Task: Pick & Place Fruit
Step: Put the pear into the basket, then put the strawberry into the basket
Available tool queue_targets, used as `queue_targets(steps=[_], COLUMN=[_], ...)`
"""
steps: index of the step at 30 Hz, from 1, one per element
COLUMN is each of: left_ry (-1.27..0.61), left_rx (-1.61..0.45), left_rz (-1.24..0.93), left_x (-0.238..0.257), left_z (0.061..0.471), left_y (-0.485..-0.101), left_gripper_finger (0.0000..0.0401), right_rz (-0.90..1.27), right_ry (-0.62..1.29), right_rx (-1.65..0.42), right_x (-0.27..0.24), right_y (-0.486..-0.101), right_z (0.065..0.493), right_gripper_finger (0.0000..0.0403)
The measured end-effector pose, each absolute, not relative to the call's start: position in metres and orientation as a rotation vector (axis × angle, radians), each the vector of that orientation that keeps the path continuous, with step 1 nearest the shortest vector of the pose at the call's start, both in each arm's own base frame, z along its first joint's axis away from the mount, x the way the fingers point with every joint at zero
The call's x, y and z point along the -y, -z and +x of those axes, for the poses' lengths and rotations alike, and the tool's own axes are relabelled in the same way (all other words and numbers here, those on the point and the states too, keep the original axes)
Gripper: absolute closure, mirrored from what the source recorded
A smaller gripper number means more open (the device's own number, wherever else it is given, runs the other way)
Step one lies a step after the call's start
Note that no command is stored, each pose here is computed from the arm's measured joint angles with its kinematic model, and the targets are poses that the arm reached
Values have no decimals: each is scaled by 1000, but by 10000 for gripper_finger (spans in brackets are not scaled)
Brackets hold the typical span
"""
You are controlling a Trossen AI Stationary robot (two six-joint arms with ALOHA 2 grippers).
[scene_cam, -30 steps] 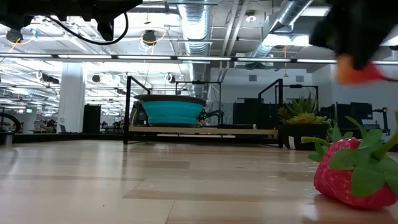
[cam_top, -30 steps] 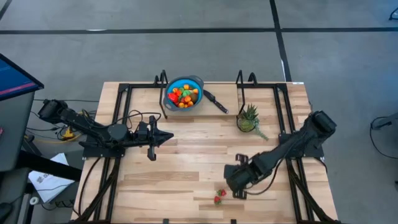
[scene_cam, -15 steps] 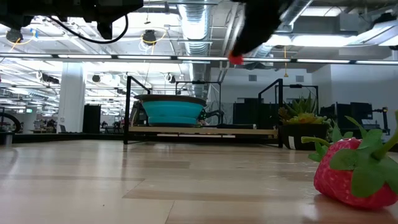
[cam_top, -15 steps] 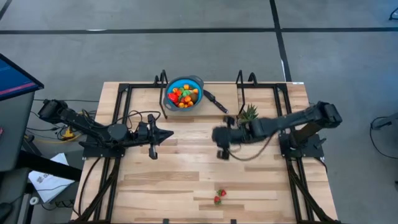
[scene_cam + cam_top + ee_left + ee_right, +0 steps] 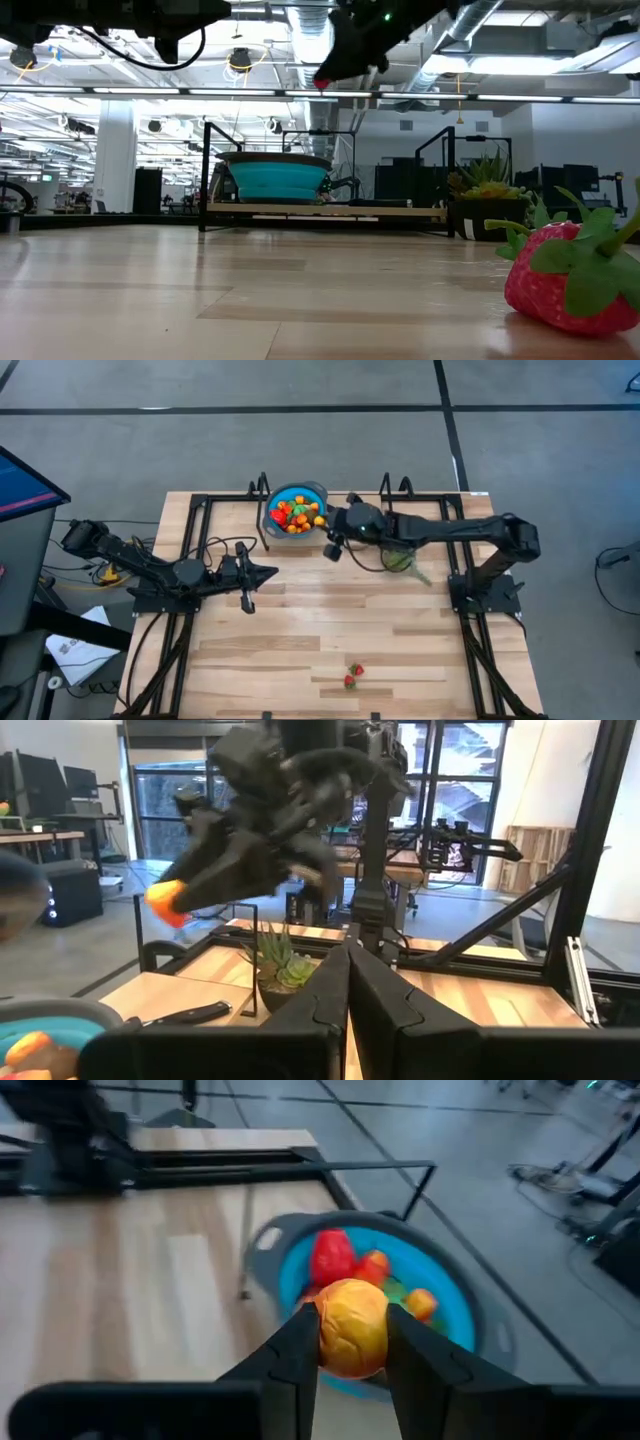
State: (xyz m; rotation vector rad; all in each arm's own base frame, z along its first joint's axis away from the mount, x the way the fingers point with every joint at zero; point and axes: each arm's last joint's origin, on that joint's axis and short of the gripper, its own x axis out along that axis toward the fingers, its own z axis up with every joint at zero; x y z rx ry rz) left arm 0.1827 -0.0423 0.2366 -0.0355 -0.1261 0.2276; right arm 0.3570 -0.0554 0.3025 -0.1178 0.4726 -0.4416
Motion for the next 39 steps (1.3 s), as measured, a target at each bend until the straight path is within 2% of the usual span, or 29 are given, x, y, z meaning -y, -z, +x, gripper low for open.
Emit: queue_targets(steps=[7,14,22,26,34,39], left_ry=[-227,-227,-228,-229,-229,-229], left_rx=[125,125,125,125,125,125], left_rz=[-35,-35,-35,-35,-35,-35], left_x=[42,42,42,42,42,42], left_z=[183,183,183,183,183,183], left_y=[-237,-237,-237,-237,-237,-236], left_gripper_finger=[399,399,399,399,399,399], right_rz=[-135,-111,-85,-93,-114,-117], right_ry=[505,559,543,538,534,543], right_rx=[-386,-476,-624,-680,-686,-676], right_x=[98,141,166,169,170,168], right_y=[-278,-262,-253,-250,-254,-268], right_z=[382,405,434,440,440,433], right_gripper_finger=[316,316,313,285,177,163])
